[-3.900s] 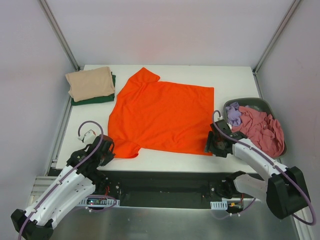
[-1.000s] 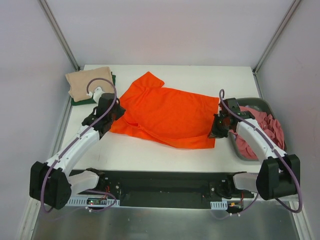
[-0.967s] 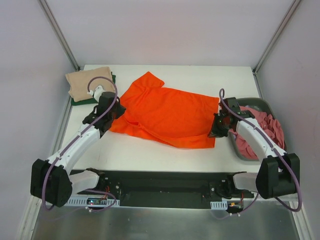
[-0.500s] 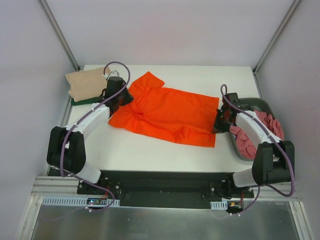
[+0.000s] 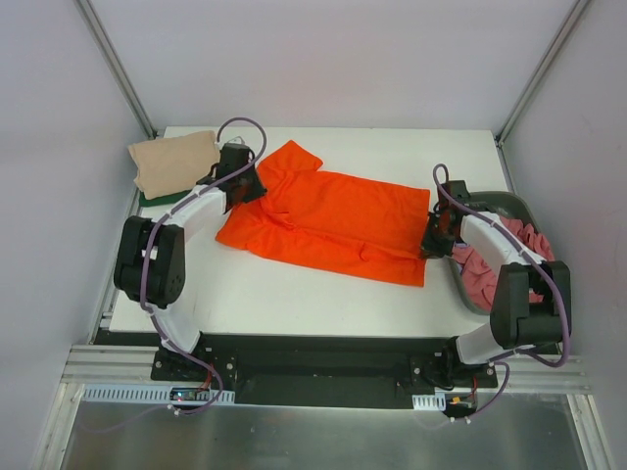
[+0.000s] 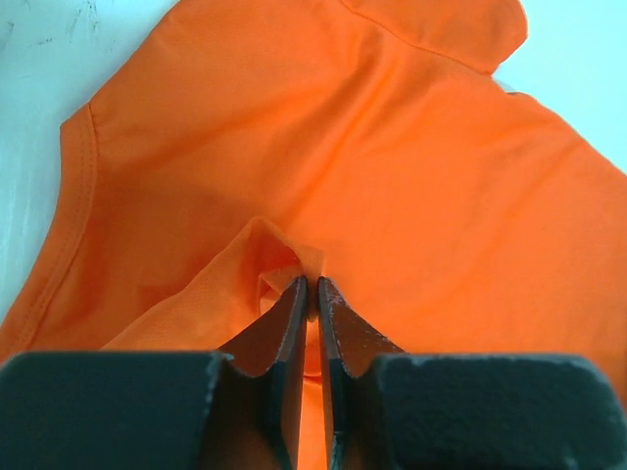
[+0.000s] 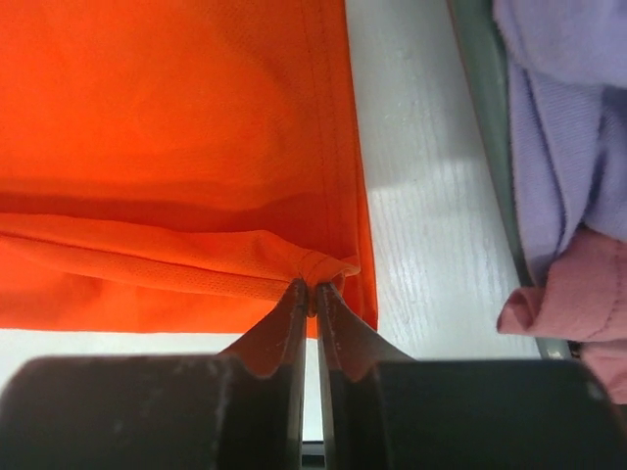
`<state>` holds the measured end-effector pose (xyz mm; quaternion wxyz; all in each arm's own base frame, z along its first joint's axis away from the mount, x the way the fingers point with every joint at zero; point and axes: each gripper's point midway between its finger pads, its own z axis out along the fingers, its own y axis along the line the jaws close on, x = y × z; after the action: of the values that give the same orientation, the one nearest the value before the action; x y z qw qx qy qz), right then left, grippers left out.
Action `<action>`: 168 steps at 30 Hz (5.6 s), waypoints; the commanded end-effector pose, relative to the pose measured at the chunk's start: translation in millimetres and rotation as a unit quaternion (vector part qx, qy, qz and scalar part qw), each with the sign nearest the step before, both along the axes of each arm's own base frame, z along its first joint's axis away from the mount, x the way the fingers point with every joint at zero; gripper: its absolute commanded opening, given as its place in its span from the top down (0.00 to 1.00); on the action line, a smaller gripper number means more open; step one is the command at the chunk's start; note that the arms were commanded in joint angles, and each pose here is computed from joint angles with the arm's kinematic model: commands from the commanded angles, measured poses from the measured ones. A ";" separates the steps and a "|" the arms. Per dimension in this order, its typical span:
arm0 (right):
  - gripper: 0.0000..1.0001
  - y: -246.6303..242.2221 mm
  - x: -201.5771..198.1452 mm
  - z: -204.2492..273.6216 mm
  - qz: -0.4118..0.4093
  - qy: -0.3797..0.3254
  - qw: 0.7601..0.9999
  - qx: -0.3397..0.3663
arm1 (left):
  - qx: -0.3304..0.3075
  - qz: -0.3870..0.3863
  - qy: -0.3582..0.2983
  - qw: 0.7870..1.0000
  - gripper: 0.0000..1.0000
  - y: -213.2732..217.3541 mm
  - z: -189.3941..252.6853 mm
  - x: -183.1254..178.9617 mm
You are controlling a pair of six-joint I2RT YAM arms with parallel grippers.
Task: Fold and stack the t-shirts
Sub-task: Fold the flattened tshirt in 1/3 of the way, then grap the side of the flattened tshirt furthest away from the robot with both arms
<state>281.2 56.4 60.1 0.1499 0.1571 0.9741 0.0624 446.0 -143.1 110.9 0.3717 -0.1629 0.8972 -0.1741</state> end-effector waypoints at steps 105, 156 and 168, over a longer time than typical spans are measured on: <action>0.04 21.6 7.2 100.6 0.027 -0.346 0.938 0.013 | 0.084 -0.052 -0.011 0.995 0.01 8.6 48.8 26.7; 0.04 18.8 82.8 69.5 0.021 -0.221 0.972 -0.078 | 0.147 -0.156 0.138 0.967 1.00 15.6 -65.4 94.2; 0.12 26.6 177.1 30.6 0.019 -0.146 0.984 -0.098 | 0.124 -0.170 0.076 0.975 1.00 5.3 -8.8 95.0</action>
<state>433.9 84.8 101.7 0.3322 0.1074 0.9370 -0.0082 541.8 -126.7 42.7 0.2383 0.0027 0.9682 -0.0764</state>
